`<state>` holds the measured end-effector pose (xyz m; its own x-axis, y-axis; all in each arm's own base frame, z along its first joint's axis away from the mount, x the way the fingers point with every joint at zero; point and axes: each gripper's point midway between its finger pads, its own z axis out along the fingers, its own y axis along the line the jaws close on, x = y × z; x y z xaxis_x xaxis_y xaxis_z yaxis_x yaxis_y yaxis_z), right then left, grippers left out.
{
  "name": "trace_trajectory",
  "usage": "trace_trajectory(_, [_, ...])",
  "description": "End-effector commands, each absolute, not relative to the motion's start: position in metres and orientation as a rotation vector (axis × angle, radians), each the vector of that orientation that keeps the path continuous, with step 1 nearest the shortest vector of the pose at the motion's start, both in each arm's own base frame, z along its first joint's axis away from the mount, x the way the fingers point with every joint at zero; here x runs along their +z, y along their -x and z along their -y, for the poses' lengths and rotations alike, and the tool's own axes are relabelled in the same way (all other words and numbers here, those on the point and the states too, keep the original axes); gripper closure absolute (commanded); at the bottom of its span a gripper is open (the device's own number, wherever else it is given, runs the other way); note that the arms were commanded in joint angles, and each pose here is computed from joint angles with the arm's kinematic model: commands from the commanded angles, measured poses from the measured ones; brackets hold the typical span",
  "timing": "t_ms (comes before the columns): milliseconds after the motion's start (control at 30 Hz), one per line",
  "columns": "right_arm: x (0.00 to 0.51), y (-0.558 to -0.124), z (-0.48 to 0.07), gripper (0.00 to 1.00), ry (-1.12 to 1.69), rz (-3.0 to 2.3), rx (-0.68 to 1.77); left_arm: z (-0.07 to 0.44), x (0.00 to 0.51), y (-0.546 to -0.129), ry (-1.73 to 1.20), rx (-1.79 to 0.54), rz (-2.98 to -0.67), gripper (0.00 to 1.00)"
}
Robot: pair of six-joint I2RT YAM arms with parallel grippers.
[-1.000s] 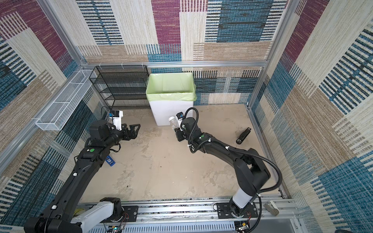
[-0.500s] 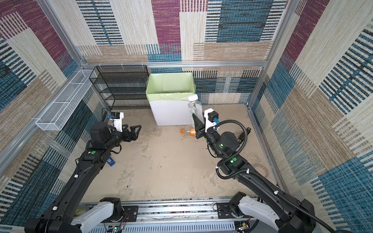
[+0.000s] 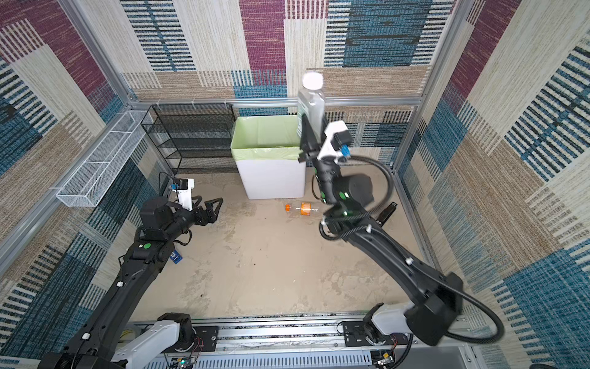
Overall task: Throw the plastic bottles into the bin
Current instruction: 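Raise the lime-label bottle over the bin and open the right gripper, then move the left gripper to the orange-label bottle while the right gripper approaches it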
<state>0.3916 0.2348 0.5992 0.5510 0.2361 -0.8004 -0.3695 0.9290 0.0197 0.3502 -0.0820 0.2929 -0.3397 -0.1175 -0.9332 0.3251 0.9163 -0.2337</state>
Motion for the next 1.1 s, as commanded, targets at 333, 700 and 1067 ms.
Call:
trace_trajectory(333, [0.543,-0.481,-0.290,0.24,0.304,-1.361,0.432,0.077,0.310,-0.345,-0.176,-0.399,-1.819,0.08])
trace_trajectory(700, [0.429,-0.470,-0.151,0.18,0.109,-1.640,0.368,0.082,0.309,-0.346,-0.176,-0.440,-1.822,0.07])
trace_trajectory(1067, [0.193,-0.477,-0.068,0.20,-0.001,-2.178,0.250,0.093,0.297,-0.354,-0.169,-0.530,-1.858,0.07])
